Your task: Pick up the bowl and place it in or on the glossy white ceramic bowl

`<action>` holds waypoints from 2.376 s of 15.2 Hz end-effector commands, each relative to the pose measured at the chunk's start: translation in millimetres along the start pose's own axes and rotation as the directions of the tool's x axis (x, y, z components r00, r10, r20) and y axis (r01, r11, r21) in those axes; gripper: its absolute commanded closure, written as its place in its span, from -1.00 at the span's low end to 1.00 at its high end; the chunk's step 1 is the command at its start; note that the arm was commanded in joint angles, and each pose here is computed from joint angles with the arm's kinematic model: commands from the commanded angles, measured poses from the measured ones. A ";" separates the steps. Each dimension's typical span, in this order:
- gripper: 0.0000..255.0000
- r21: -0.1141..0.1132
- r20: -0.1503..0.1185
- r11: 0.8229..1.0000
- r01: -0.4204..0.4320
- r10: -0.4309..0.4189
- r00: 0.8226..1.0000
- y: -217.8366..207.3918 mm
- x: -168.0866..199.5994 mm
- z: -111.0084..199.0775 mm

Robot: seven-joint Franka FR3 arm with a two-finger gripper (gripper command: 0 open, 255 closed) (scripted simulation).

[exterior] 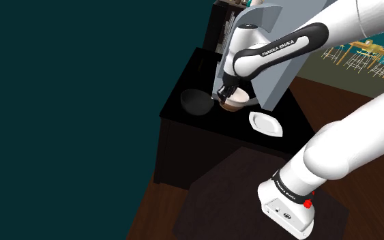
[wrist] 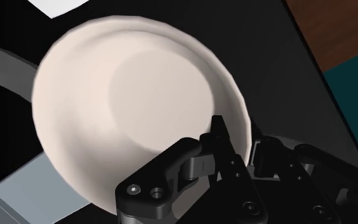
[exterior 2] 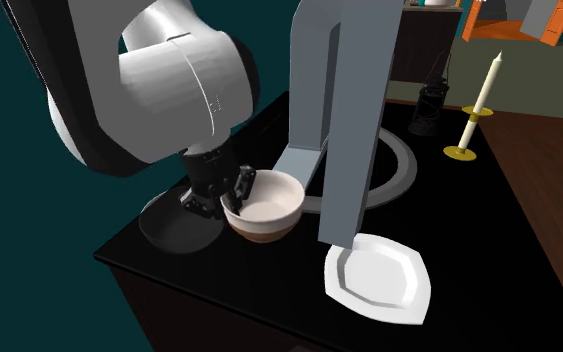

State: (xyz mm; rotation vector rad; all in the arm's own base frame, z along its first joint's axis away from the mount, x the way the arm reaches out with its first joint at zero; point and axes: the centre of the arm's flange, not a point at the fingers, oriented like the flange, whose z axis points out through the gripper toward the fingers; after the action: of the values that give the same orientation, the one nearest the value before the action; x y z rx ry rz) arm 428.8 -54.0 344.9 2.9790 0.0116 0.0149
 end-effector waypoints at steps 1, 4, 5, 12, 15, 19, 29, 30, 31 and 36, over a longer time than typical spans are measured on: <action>1.00 0.000 0.000 1.000 0.000 0.000 1.000 2.0 -0.5 -11.0; 1.00 0.000 0.000 1.000 0.000 0.000 1.000 4.6 -0.3 -26.6; 1.00 0.000 0.000 1.000 0.000 0.000 1.000 5.4 -0.3 -31.8; 1.00 0.000 0.000 1.000 0.000 0.000 1.000 11.4 0.1 -68.3; 1.00 0.000 0.000 1.000 0.000 0.000 1.000 3.2 9.2 -77.1; 1.00 0.000 0.000 1.000 0.000 0.000 1.000 -33.7 45.5 -87.7; 1.00 0.000 0.000 1.000 0.000 0.000 1.000 -113.5 122.3 -99.7; 1.00 0.000 0.000 1.000 0.000 0.000 1.000 -114.3 122.3 -94.5; 1.00 0.000 0.000 1.000 0.000 0.000 1.000 -115.2 122.2 -89.3; 1.00 0.000 0.000 1.000 0.000 0.000 1.000 -119.4 122.0 -63.3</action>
State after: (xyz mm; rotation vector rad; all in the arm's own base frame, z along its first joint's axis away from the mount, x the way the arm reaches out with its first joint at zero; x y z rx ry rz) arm 550.1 75.8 394.4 2.9788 0.0117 0.0134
